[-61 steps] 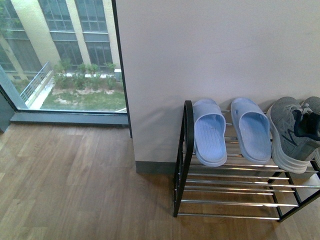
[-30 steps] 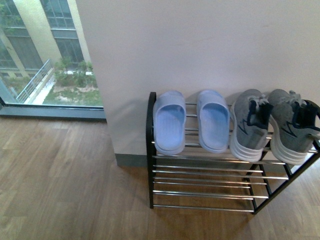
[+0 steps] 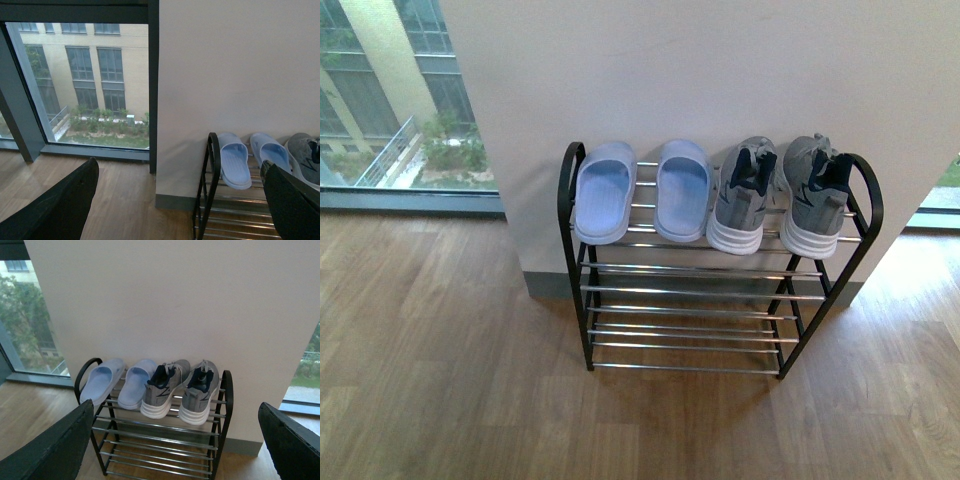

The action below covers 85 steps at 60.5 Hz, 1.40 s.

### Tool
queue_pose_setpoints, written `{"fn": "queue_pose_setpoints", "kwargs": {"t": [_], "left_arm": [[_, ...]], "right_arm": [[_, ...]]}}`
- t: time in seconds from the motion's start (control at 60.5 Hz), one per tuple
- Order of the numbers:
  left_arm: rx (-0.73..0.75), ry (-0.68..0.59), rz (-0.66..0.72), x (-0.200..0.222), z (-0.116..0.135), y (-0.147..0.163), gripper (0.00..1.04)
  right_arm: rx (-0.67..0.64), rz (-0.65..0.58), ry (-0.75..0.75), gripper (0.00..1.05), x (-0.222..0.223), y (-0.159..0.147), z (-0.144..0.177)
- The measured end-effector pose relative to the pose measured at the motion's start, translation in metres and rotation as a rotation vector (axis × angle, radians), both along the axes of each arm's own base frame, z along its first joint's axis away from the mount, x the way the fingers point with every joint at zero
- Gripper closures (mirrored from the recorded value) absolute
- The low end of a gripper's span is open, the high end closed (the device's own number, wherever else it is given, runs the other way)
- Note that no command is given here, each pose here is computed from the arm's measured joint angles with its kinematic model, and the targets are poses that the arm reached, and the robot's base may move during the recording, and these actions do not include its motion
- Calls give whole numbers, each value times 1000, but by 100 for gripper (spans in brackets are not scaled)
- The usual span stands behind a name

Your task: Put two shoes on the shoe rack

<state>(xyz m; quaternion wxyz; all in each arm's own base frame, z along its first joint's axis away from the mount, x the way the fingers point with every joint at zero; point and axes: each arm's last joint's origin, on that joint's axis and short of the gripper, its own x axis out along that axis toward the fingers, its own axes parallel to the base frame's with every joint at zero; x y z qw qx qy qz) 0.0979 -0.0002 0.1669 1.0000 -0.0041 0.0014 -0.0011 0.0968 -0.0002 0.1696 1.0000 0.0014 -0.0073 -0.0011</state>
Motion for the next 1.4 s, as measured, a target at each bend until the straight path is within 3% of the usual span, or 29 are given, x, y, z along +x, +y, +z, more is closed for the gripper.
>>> {"fn": "queue_pose_setpoints", "kwargs": {"t": [1.404], "left_arm": [[0, 0, 0, 0, 0, 0, 9]], "right_arm": [[0, 0, 1, 9, 0, 0, 0]]}}
